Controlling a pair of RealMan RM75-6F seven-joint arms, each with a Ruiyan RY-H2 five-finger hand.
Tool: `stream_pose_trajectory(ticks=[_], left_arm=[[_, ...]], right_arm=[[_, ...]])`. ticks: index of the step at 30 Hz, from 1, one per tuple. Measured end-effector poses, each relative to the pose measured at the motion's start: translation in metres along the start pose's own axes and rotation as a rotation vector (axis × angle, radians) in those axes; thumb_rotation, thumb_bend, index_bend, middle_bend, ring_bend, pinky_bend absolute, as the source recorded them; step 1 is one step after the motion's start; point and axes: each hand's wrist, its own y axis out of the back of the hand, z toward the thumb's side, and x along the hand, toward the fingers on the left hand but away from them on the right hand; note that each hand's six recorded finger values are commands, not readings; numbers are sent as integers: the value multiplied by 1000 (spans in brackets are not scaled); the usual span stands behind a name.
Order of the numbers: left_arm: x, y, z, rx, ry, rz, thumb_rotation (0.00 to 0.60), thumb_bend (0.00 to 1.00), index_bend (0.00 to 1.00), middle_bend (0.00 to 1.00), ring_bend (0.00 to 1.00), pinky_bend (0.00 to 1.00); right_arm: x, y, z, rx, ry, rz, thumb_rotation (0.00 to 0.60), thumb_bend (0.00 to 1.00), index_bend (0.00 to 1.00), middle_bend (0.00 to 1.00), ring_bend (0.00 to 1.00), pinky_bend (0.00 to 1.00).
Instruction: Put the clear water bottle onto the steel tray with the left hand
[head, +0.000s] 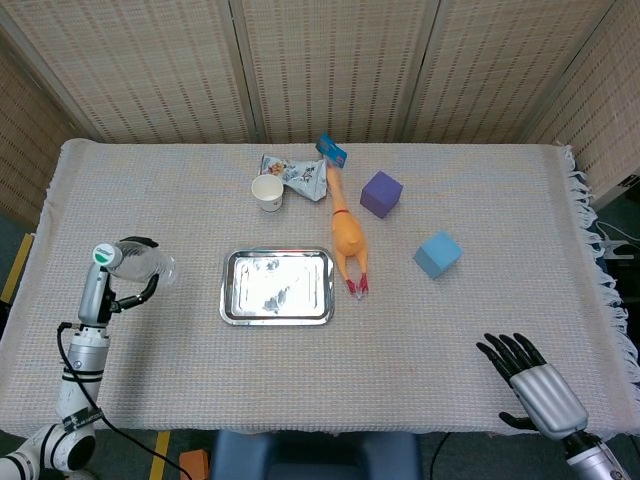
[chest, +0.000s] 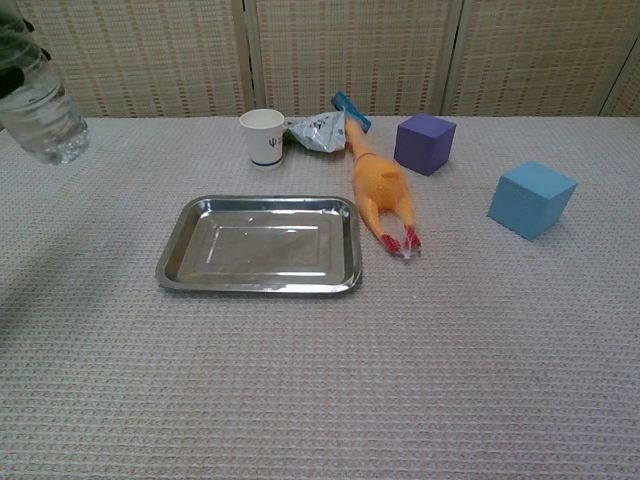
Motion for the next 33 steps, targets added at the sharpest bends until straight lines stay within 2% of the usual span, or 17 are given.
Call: stream_pose_trajectory(ticks=[3,6,12,14,18,23,26,29,33], left_arm=[[9,2,23,7,-73,31,600,570,373,371,227,342],[8,-3,25,9,-71,11,600,569,372,371,227,342],[-22,-33,-20,12,101,-146,600,569,361,369,224,341],[-30,-39,-35,7,144,-173,600,569,357,367,221,337],[-28,-40,-41,-17,142,-165,600,570,357,367,220,337],[-7,-28,-12,-37,34,-96,600,570,357,366,220,337],[0,-25,3,-49,1,-79,600,570,357,366,220,337],[0,-29,2,-29,18,-95,600,570,352,361,215,332],[-8,-42,-19,10,78,-145,600,570,333,339,199,318]], right_arm=[[0,-1,0,0,2,1,600,16,0,0,0,0],[-1,-2,-1,0,0,3,600,16,0,0,0,0],[-2,-4,-1,-1,-6,15,600,16,0,0,0,0],[-2,-4,-1,-3,-7,19,600,16,0,0,0,0],[0,-2,-1,-5,-7,8,600,16,0,0,0,0],[-1,-3,-2,-6,-9,18,600,16,0,0,0,0],[-1,-4,-1,-4,-6,23,600,16,0,0,0,0],[-1,-4,-1,-5,-6,22,600,16,0,0,0,0],[-1,-4,-1,-6,-9,23,600,16,0,0,0,0]])
